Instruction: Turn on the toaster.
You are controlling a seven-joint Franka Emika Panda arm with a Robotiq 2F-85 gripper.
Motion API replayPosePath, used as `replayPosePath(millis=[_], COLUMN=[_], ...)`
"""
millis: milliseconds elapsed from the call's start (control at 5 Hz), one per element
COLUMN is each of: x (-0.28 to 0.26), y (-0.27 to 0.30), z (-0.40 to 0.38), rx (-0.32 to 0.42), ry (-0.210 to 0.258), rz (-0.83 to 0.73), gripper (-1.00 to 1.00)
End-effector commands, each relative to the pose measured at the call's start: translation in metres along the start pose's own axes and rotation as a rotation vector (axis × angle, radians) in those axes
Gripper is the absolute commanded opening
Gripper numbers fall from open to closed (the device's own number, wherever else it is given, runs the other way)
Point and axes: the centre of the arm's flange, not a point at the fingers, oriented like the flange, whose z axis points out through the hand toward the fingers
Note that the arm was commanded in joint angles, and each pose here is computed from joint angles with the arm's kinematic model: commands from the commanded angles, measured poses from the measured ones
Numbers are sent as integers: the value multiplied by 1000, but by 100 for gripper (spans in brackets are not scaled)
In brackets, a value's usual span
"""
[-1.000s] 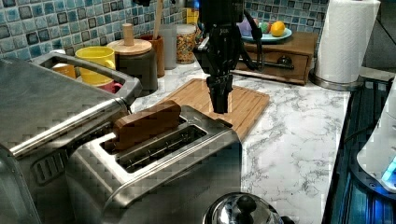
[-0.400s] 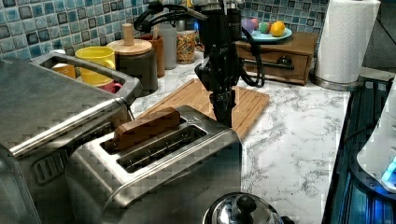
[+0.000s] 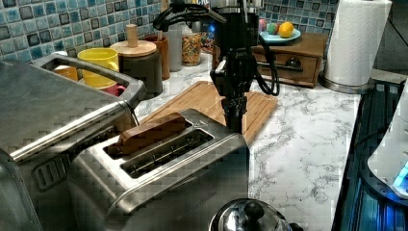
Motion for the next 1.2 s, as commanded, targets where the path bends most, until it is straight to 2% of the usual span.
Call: replayPosePath(millis=[200,600,1000,1200], x=[-71,-61,-72,-72], y=[32,77,114,114], z=[88,149,180,180], rx=[-57,-172,-131,-131], ry=[-86,-151,-160,-160], rz=[-79,19,110,110], gripper=[-100,-100,-100,-100])
